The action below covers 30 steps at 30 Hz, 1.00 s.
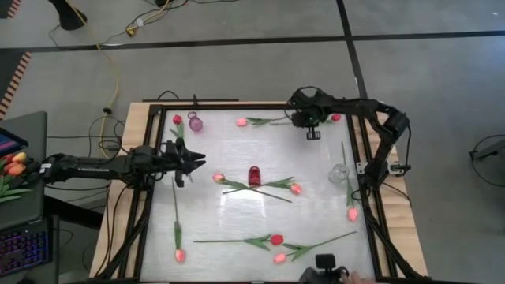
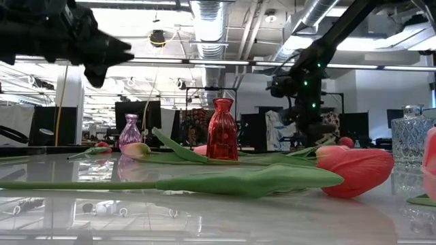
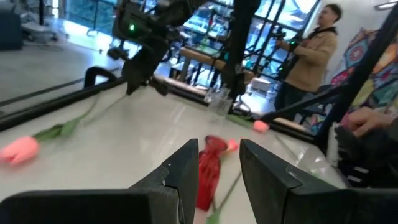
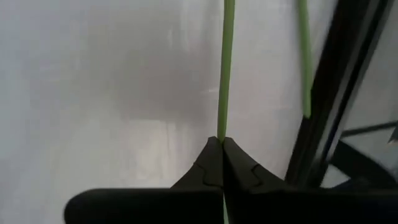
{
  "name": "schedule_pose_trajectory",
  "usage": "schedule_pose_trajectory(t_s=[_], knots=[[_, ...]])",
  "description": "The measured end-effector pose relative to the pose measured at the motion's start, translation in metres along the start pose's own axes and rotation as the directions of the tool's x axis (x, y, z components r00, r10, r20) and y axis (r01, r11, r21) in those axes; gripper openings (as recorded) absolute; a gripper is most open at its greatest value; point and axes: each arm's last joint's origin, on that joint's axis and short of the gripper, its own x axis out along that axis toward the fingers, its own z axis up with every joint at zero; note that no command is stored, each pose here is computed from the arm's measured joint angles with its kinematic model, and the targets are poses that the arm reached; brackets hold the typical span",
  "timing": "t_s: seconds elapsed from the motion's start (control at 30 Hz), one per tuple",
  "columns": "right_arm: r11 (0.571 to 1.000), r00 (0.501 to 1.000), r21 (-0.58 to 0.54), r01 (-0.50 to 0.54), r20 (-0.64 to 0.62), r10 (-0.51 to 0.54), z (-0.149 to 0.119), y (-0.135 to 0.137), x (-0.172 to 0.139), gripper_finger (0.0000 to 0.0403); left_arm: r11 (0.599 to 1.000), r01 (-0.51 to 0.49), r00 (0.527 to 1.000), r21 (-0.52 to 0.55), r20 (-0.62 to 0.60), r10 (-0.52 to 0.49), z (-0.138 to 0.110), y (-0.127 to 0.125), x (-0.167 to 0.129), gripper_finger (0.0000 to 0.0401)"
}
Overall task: Sort flowers into vase by color
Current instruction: Put the top right red tulip into the violet vase
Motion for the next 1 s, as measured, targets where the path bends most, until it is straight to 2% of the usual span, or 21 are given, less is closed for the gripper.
schedule_pose_trajectory(t_s=[0.2, 0.33, 0.53, 0.7, 0.83, 1.0], knots=[[0.993, 0.998, -0.117, 0.028, 0.062, -0.021, 0.020, 0.027, -0.033, 0.0020, 1.000, -0.022, 1.000, -0.003, 0.010, 0.022, 0.026, -0.005, 0.000, 0.0105], [0.962, 0.980, -0.204, 0.182, 0.122, -0.159, 0.038, 0.046, -0.061, 0.0018, 0.992, -0.095, 0.995, -0.079, -0.030, 0.093, 0.036, 0.000, 0.000, 0.0105], [0.832, 0.890, -0.333, 0.443, 0.276, -0.363, 0.065, 0.075, -0.102, 0.0019, 0.962, -0.157, 0.987, -0.225, -0.069, 0.145, 0.048, 0.013, 0.012, 0.0105], [0.707, 0.768, -0.325, 0.628, 0.407, -0.495, 0.086, 0.097, -0.130, 0.0019, 0.941, -0.191, 0.977, -0.279, -0.149, 0.154, 0.062, 0.026, 0.035, 0.0105], [0.617, 0.688, -0.323, 0.718, 0.465, -0.557, 0.097, 0.113, -0.146, 0.0019, 0.937, -0.206, 0.969, -0.282, -0.193, 0.155, 0.078, 0.033, 0.061, 0.0105], [0.552, 0.602, -0.278, 0.786, 0.546, -0.582, 0.106, 0.122, -0.161, 0.0019, 0.931, -0.201, 0.958, -0.303, -0.260, 0.122, 0.089, 0.040, 0.097, 0.0105]])
